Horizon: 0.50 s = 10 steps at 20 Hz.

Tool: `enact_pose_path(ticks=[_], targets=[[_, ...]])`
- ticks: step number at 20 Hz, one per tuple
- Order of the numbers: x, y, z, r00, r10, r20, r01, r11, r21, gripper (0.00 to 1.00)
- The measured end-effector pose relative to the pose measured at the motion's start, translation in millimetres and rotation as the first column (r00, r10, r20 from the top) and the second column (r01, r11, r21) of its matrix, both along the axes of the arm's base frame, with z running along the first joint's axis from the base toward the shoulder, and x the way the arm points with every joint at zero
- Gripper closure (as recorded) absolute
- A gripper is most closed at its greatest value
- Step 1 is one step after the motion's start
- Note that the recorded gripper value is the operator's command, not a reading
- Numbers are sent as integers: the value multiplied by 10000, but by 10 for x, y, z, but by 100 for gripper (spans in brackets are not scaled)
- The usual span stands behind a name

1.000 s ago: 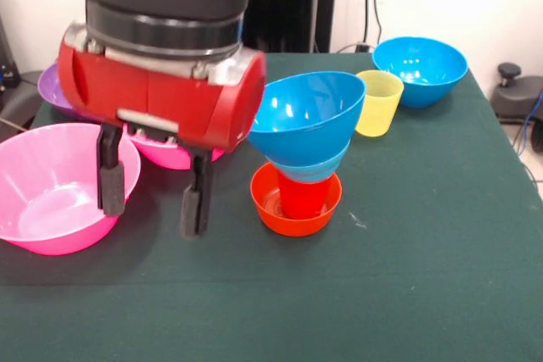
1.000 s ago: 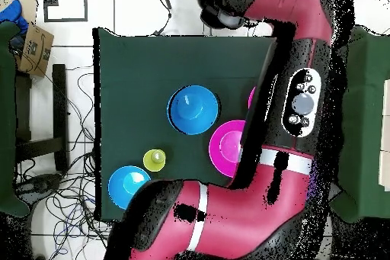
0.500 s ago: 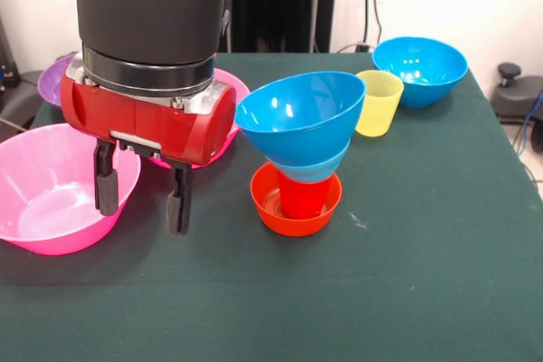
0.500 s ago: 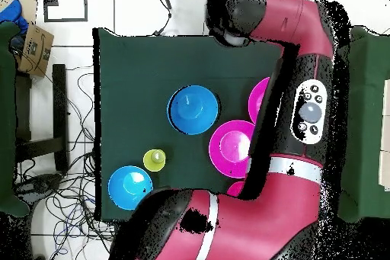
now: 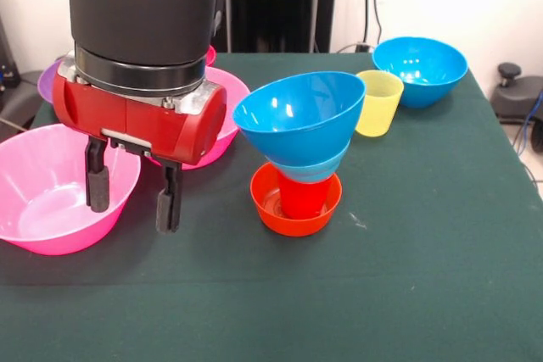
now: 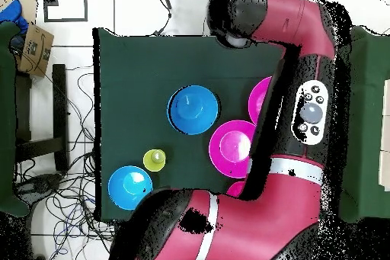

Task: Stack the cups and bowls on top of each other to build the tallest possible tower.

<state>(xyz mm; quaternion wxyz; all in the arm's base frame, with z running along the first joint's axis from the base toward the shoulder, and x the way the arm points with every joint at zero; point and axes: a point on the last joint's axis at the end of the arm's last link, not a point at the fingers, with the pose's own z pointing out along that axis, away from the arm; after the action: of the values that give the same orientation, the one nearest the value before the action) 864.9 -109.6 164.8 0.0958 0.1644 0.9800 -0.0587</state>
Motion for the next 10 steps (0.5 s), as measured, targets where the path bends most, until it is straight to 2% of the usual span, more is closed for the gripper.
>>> enact_pose_path(ticks=[10], targets=[[-154,18,-202,9990,14,-452,-11,10000,67,0]])
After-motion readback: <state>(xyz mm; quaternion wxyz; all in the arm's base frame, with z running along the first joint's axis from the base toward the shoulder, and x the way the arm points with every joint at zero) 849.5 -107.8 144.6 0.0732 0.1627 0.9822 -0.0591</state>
